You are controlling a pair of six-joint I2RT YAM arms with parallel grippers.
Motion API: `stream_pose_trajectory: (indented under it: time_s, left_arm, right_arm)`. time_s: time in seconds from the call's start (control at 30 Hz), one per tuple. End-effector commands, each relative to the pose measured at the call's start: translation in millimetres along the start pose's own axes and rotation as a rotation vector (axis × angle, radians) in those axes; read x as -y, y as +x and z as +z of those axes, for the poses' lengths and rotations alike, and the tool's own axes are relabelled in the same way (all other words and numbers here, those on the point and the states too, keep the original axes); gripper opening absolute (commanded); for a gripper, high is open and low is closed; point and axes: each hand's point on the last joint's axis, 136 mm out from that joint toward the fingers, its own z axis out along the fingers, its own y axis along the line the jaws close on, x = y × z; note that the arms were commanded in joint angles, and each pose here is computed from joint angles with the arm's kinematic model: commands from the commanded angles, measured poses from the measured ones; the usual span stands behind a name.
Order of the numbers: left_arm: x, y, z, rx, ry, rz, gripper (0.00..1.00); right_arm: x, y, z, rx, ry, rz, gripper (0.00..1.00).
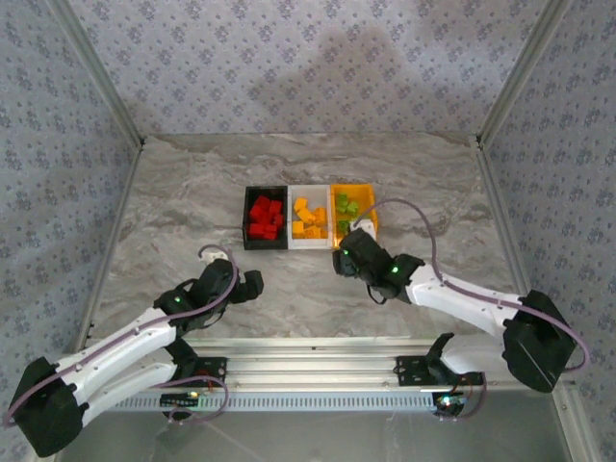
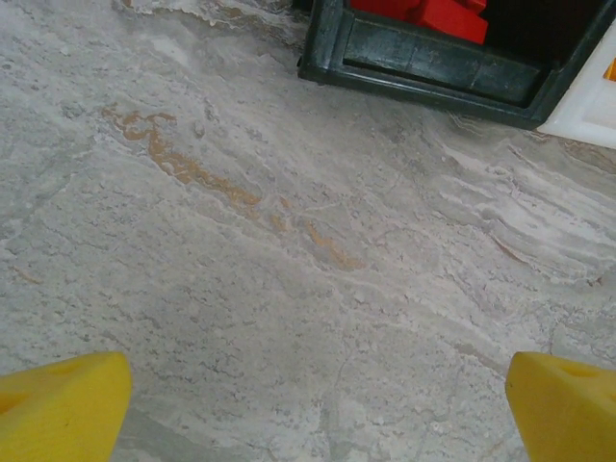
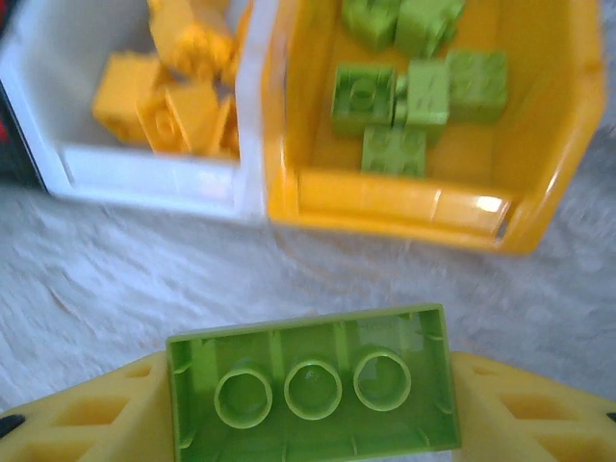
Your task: Sort the legos into containers by color
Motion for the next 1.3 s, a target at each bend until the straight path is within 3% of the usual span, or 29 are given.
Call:
stream_pose_trajectory:
  time_s: [0.0, 0.3, 0.4, 0.53, 0.7, 1.0, 1.1, 1.27]
  left_arm:
    - [3.9, -4.5, -0.9, 0.012, 0.018, -0.018, 1.0]
    - [3.7, -6.3, -4.6, 0.007, 0.014, -0.029, 1.0]
    - [4.4, -8.2, -6.8, 0.012, 0.018, -0.026, 1.0]
    - [7.9, -16.4, -13.1, 0.03, 0.022, -0.02, 1.0]
    - [17.9, -42.5, -26.6, 0.102, 0.031, -0.031, 1.0]
    - [37.9, -133.0, -66.6, 0.451, -0.005, 0.067, 1.0]
    - [27.6, -165.1, -71.0, 0.547, -0.099, 0.078, 1.0]
    - [-24.2, -221.2, -59.6, 0.645, -0.319, 0.086, 1.0]
  right_arm:
    - [12.6, -29.2, 7.3, -0.001, 0.053, 0.03, 0.55]
    - [42.0, -73.8, 82.0, -0.059, 0.153, 0.116, 0.6]
    - [43.3, -89.9, 89.0, -0.044, 0.166, 0.119, 0.82]
    - [39.5, -118.0, 67.0, 0.054, 0.145, 0.127, 0.96]
    - [34.4, -126.4, 21.2, 0.176, 0.102, 0.145, 0.99]
    - [36.0, -94.9, -33.7, 0.401, 0.095, 0.179, 1.0]
    - [46.1, -83.7, -37.5, 0.419, 0.136, 0.207, 1.0]
    - [50.6, -76.3, -40.6, 0.392, 0.111, 0.215, 1.0]
